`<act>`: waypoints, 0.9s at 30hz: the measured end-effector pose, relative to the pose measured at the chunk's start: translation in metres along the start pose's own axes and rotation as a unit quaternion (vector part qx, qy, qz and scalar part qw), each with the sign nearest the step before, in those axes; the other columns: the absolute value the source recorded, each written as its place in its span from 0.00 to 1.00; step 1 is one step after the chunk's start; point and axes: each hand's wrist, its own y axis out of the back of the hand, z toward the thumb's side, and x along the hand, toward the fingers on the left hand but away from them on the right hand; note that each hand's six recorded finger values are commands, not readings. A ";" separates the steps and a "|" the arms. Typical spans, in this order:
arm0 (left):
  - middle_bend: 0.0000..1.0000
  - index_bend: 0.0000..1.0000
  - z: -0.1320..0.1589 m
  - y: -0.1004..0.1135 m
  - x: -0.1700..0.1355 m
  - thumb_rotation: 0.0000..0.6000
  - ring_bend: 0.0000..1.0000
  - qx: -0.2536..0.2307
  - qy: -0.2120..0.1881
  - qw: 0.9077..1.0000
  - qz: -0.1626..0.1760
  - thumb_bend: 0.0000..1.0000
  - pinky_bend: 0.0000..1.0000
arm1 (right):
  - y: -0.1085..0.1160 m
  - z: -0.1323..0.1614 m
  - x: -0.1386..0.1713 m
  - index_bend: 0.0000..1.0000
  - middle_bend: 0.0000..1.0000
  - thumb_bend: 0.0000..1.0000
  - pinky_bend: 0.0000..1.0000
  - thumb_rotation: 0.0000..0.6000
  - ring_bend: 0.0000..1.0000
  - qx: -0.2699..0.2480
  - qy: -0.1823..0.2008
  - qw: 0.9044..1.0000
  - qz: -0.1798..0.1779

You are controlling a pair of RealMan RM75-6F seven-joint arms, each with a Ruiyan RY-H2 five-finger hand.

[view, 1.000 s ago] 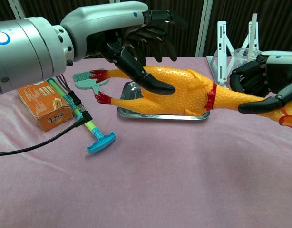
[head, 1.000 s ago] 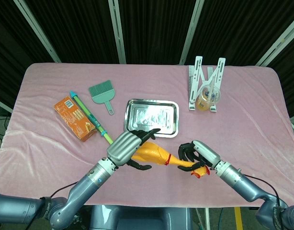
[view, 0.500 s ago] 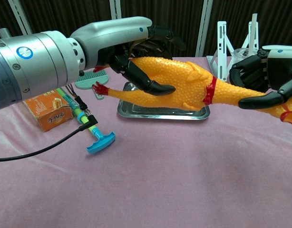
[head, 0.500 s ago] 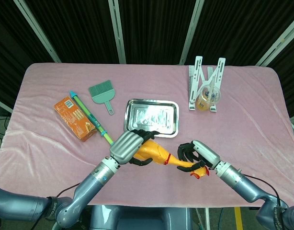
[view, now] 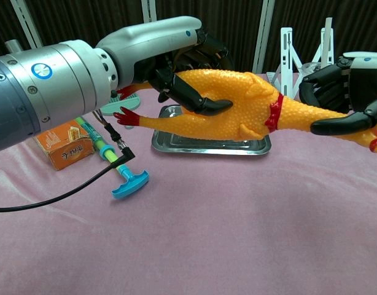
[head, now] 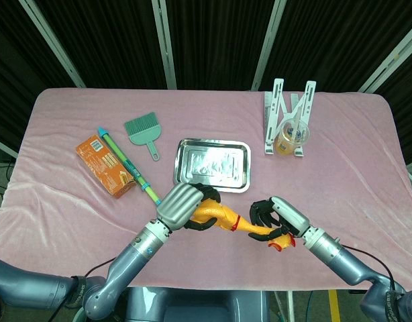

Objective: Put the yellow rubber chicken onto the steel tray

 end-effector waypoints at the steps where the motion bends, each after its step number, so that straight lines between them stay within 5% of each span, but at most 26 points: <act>1: 0.84 0.69 0.000 0.000 0.000 1.00 0.75 -0.001 0.000 1.000 0.001 0.75 0.77 | 0.000 0.000 0.000 0.97 0.76 0.49 0.90 1.00 0.79 0.000 0.000 1.000 0.000; 4: 0.78 0.62 -0.001 0.001 -0.001 1.00 0.69 -0.003 0.001 1.000 0.004 0.63 0.71 | 0.000 0.000 0.000 0.98 0.76 0.49 0.90 1.00 0.79 0.001 0.000 1.000 -0.001; 8: 0.51 0.32 -0.003 0.000 -0.002 1.00 0.42 -0.004 0.002 1.000 0.002 0.21 0.46 | 0.000 0.000 0.000 0.98 0.76 0.49 0.90 1.00 0.79 0.002 -0.002 1.000 -0.003; 11: 0.36 0.15 -0.005 -0.001 -0.004 1.00 0.28 -0.002 0.004 1.000 -0.009 0.08 0.37 | 0.000 -0.001 0.000 0.98 0.76 0.49 0.90 1.00 0.79 0.003 -0.004 1.000 -0.004; 15: 0.25 0.05 -0.007 0.001 -0.005 1.00 0.21 -0.004 0.008 1.000 -0.011 0.03 0.32 | 0.001 -0.003 0.000 0.98 0.76 0.49 0.90 1.00 0.79 0.004 -0.007 1.000 -0.005; 27: 0.22 0.03 -0.010 0.012 -0.008 1.00 0.19 -0.009 0.008 1.000 0.000 0.03 0.31 | 0.003 -0.007 0.000 0.98 0.76 0.49 0.90 1.00 0.79 0.008 -0.013 1.000 -0.007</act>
